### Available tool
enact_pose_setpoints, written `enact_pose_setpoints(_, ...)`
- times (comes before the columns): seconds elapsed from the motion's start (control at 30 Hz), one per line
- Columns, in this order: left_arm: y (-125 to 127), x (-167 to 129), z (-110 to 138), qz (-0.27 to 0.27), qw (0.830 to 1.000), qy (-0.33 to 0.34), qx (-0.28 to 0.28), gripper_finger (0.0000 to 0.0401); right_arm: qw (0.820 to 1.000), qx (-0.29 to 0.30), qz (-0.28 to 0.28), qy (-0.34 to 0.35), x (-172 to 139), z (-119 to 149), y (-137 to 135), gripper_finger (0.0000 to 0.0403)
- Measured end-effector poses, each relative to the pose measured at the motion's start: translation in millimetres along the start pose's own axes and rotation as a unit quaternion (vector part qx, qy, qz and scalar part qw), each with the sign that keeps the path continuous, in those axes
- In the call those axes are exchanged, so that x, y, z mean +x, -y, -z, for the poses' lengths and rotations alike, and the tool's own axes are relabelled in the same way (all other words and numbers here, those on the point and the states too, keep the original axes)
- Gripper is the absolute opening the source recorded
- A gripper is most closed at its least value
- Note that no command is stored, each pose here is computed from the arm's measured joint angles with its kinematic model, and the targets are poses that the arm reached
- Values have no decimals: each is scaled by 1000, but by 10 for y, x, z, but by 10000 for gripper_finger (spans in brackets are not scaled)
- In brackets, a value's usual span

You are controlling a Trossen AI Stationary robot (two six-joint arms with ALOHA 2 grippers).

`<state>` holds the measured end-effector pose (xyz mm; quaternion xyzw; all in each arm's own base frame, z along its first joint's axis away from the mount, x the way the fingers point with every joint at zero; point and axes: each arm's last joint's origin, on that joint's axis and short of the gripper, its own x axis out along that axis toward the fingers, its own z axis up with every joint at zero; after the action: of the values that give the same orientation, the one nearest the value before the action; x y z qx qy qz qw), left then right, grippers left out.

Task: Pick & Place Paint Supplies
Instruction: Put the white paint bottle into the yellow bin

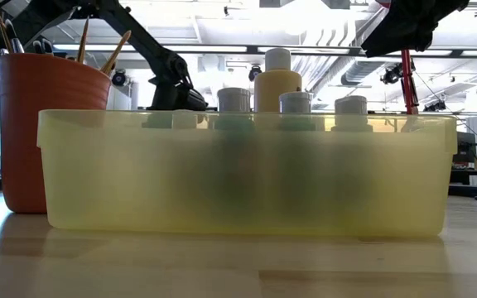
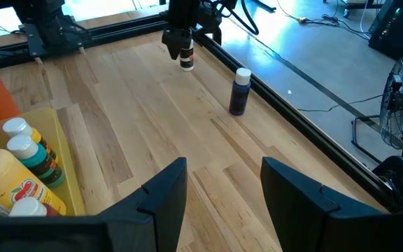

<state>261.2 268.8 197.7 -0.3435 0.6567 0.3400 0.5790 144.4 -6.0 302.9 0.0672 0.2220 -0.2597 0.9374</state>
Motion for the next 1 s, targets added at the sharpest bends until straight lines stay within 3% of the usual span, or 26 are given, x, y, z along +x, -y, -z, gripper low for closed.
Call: enact_pose_setpoints(1.0, 5, -1, -54, -1, 999, 28, 25, 235, 1000, -13, 0, 0, 0, 0, 0, 174)
